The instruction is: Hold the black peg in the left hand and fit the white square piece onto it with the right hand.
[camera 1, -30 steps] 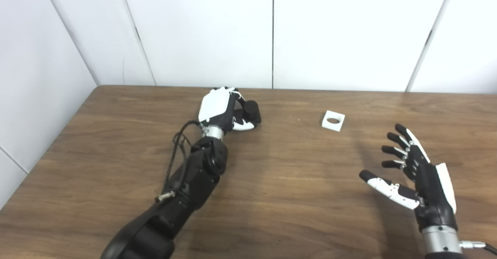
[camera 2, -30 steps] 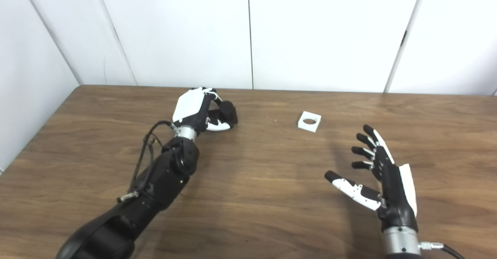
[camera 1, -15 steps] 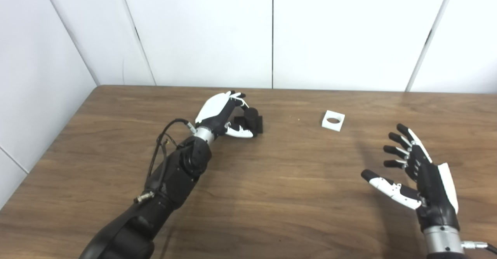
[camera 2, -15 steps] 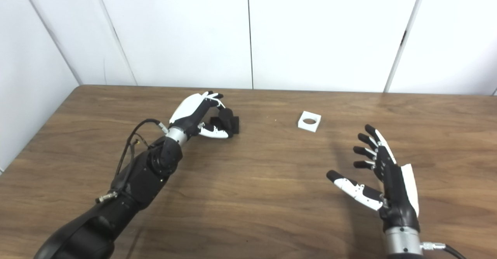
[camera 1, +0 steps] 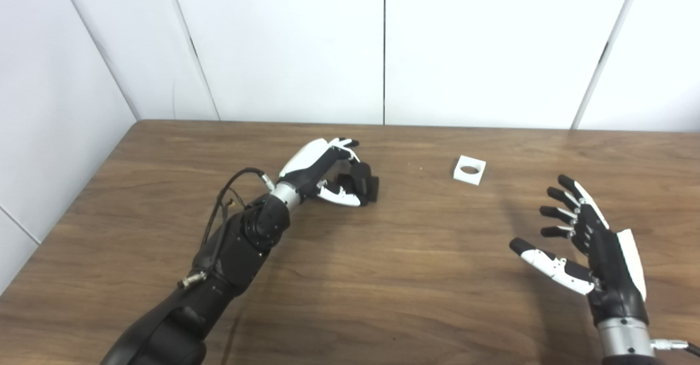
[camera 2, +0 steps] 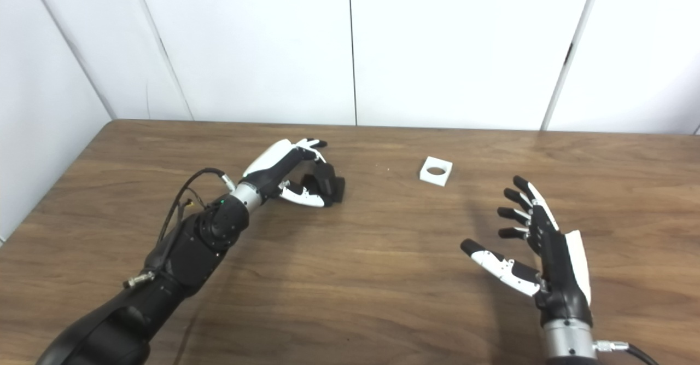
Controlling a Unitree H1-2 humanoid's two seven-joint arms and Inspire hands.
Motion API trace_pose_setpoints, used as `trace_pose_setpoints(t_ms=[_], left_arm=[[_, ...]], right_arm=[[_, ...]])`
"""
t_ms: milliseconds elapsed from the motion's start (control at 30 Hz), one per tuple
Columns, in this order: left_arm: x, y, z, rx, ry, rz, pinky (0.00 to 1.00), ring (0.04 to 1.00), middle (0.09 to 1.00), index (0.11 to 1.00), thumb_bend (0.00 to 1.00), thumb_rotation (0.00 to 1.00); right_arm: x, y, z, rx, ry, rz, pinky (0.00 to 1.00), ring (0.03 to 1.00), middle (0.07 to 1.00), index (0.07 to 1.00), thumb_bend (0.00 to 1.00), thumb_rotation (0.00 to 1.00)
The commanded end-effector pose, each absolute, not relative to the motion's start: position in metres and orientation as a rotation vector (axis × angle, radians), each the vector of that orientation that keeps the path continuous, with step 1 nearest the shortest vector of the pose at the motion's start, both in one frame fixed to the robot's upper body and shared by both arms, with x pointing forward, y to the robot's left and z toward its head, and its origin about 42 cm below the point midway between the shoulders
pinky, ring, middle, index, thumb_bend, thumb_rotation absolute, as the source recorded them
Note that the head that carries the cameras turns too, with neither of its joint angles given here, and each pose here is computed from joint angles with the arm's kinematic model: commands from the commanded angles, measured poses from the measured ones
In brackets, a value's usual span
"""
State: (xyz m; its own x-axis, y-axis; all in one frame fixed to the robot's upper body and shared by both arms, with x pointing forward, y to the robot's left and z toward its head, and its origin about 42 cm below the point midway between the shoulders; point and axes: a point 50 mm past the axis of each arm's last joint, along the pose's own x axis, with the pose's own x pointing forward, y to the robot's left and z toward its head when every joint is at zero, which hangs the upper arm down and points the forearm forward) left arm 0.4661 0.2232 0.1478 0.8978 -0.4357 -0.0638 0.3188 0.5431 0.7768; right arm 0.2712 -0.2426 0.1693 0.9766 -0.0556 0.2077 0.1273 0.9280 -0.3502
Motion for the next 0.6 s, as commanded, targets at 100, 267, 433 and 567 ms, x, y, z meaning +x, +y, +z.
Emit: trace_pose_setpoints(t_ms=[100,267,433,567], left_arm=[[0.455,0.219,0.138,0.863,-0.134,-0.576,1.00,1.000,0.960,0.489,0.51,0.09],[0.445,0.211,0.139,0.831,-0.168,-0.632,1.00,1.000,0.971,0.490,0.51,0.09],[0.434,0.203,0.144,0.830,-0.216,-0.673,1.00,1.000,0.973,0.490,0.51,0.09],[0.427,0.197,0.150,0.833,-0.241,-0.707,1.00,1.000,0.975,0.490,0.51,0.09]], right_arm=[[0.277,-0.240,0.190,-0.367,-0.299,-0.085,0.63,0.769,0.857,0.905,0.63,0.25],[0.277,-0.241,0.190,-0.375,-0.299,-0.089,0.62,0.764,0.854,0.903,0.63,0.26],[0.277,-0.240,0.190,-0.374,-0.294,-0.085,0.64,0.768,0.859,0.907,0.63,0.27],[0.276,-0.240,0.190,-0.374,-0.295,-0.086,0.64,0.770,0.858,0.908,0.63,0.26]])
